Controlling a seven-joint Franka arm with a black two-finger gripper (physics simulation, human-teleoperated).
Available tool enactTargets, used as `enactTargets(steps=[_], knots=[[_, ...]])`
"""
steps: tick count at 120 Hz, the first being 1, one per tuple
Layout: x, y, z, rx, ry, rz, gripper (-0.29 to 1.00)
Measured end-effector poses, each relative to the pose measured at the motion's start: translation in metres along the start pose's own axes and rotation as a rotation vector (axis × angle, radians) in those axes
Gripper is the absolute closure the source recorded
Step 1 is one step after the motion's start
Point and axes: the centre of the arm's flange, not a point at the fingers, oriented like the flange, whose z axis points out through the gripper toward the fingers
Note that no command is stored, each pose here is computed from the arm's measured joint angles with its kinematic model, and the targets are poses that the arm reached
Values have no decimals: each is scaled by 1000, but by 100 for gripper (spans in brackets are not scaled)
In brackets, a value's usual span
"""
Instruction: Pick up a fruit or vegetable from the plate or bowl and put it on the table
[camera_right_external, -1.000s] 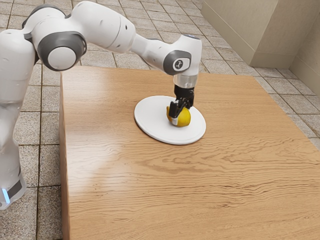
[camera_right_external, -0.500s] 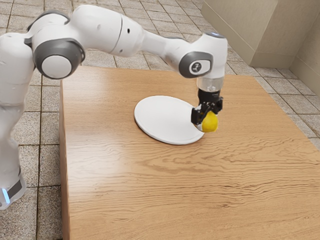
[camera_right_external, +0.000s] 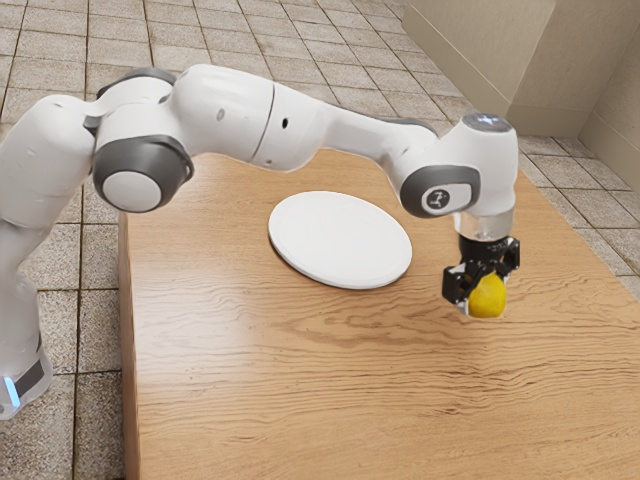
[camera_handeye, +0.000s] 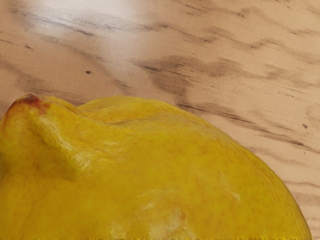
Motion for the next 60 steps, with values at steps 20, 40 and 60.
enactTargets(steps=[20, 40, 60], knots=[[-5, -1, -4, -20, -8, -3, 4], [44, 9, -27, -27, 40, -72, 1], [128, -1, -229, -8, 8, -236, 0]])
